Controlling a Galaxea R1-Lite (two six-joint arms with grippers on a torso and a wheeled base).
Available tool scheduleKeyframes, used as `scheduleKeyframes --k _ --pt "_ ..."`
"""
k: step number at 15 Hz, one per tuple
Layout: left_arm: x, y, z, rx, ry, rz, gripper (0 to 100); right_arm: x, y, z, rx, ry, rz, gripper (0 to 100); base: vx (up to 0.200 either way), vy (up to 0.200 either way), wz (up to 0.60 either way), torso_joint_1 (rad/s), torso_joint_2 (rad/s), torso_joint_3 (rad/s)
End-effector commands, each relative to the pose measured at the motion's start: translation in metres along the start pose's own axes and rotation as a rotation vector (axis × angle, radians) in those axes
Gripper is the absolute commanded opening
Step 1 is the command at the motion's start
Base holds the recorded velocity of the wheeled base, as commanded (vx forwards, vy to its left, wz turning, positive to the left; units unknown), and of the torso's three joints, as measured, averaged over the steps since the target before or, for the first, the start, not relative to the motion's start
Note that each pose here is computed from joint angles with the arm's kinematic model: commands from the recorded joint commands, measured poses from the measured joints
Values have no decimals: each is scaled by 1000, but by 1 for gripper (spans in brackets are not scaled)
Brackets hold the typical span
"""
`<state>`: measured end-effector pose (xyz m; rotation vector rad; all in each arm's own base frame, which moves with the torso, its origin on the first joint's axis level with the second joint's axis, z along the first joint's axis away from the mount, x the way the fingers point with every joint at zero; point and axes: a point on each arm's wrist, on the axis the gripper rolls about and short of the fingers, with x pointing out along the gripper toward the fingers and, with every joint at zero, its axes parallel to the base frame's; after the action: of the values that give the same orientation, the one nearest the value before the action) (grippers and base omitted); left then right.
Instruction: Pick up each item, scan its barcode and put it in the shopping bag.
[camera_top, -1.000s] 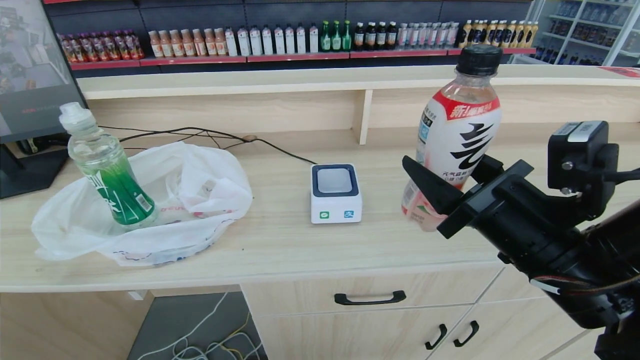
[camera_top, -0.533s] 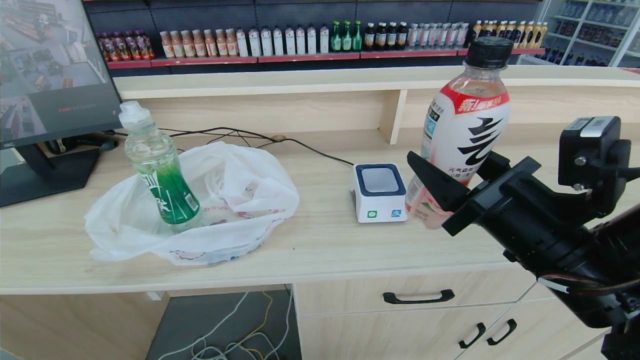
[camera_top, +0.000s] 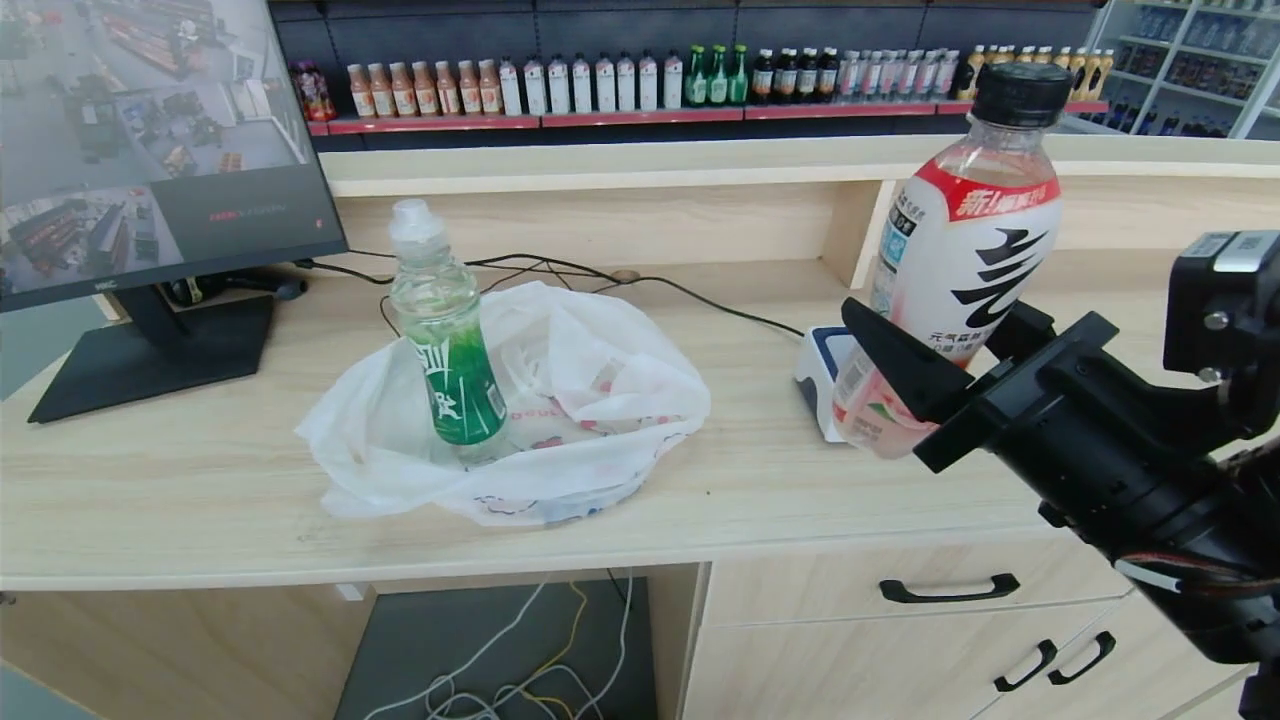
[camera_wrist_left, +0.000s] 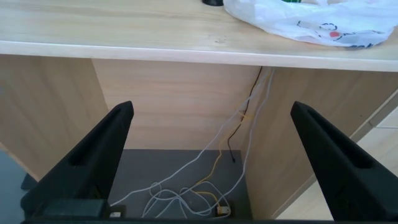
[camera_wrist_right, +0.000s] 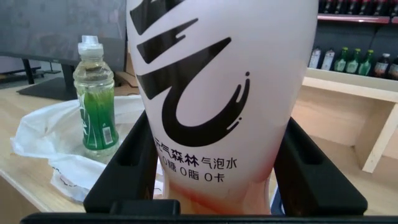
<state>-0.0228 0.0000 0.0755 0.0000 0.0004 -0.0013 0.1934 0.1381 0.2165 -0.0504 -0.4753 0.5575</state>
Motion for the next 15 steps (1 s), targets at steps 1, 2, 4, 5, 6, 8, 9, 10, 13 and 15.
scheduleKeyframes --k 1,2,4,5,6,8,9,10,13,15 --pt "0 0 0 0 0 0 100 0 -14 -1 -53 3 -48 0 0 0 0 0 0 0" --pt "0 0 0 0 0 1 100 2 -17 -2 -79 3 -48 0 0 0 0 0 0 0" --pt "0 0 0 0 0 0 100 2 -28 -7 -186 5 -11 0 0 0 0 0 0 0" --pt "0 0 0 0 0 1 100 0 -38 -6 -255 -1 6 0 0 0 0 0 0 0" --pt "0 0 0 0 0 0 100 -3 -48 -10 -402 -8 73 0 0 0 0 0 0 0" --pt "0 0 0 0 0 0 100 -1 -48 -16 -479 -2 101 0 0 0 0 0 0 0" --pt "0 0 0 0 0 1 100 0 -48 -24 -571 14 125 0 0 0 0 0 0 0" --pt "0 0 0 0 0 0 100 5 -48 -31 -635 10 160 0 0 0 0 0 0 0" --pt "0 0 0 0 0 1 100 26 -69 -33 -868 -115 256 0 0 0 0 0 0 0" --pt "0 0 0 0 0 1 100 28 -76 -37 -930 -141 298 0 0 0 0 0 0 0"
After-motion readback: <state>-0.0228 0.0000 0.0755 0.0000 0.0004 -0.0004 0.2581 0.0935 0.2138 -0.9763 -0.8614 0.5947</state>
